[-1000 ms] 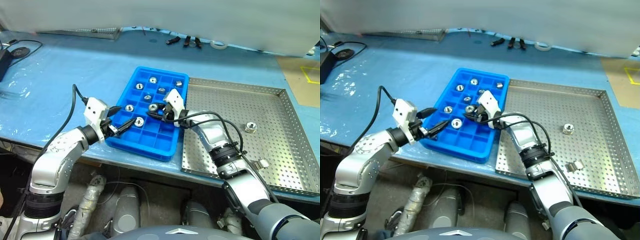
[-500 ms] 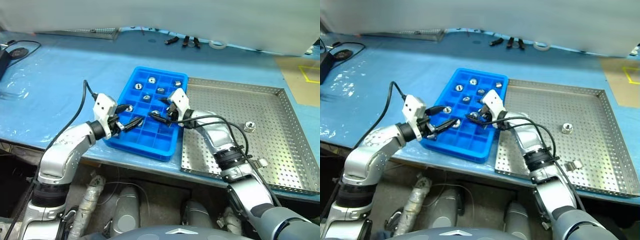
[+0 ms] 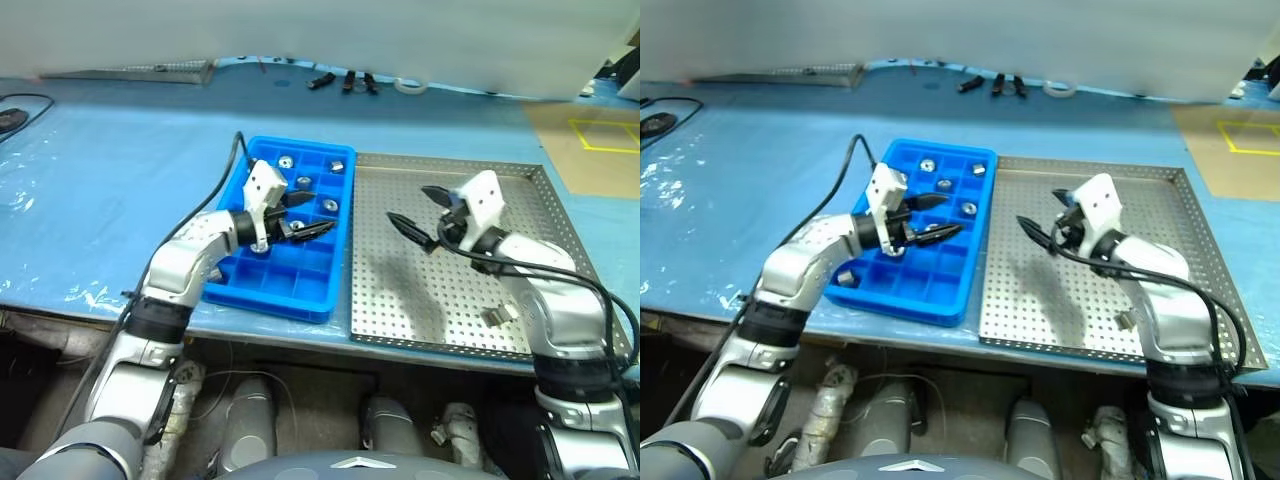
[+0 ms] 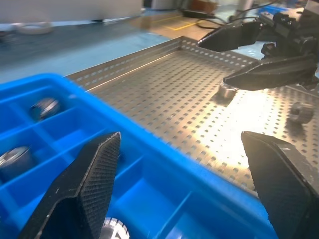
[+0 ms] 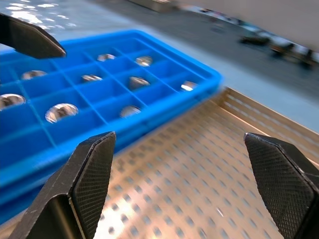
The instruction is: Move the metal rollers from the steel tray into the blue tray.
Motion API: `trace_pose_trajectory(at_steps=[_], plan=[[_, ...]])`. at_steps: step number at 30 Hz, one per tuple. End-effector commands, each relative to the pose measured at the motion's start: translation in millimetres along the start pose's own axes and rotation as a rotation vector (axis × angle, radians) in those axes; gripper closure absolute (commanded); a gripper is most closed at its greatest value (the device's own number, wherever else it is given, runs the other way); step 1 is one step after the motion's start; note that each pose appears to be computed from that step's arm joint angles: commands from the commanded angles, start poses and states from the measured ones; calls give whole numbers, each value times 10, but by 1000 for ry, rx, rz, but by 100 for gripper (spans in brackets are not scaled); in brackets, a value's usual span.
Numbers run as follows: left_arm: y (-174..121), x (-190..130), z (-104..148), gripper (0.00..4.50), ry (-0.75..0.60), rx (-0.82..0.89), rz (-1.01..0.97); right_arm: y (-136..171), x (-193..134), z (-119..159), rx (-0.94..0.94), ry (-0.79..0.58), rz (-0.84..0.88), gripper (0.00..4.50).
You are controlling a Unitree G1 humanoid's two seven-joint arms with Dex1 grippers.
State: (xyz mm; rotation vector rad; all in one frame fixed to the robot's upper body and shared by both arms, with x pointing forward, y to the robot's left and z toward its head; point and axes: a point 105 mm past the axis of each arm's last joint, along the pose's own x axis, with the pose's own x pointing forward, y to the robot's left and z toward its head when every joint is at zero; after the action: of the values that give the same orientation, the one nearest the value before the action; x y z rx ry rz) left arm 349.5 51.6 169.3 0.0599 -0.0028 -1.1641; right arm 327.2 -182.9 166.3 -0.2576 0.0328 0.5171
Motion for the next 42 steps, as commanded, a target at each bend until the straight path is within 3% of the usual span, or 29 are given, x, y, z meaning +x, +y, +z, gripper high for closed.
trace_pose_trajectory(at_steps=[1,8,15,26,31,39,42], plan=[[-32,113,113,45,-27,50,-62,-178,-92,88,-32,-35,-150,16],[-47,251,170,45,-40,67,-111,-626,111,-284,-10,55,-479,16],[-77,199,139,45,-37,63,-99,-931,188,-589,55,123,-611,16],[-92,117,80,45,-20,50,-69,-767,87,-680,120,151,-557,16],[-106,142,62,45,-14,49,-76,-722,50,-748,290,167,-587,16],[-76,151,71,45,-7,61,-80,-669,114,-762,361,182,-578,16],[-84,142,64,45,-5,62,-81,-680,106,-770,372,180,-587,79]])
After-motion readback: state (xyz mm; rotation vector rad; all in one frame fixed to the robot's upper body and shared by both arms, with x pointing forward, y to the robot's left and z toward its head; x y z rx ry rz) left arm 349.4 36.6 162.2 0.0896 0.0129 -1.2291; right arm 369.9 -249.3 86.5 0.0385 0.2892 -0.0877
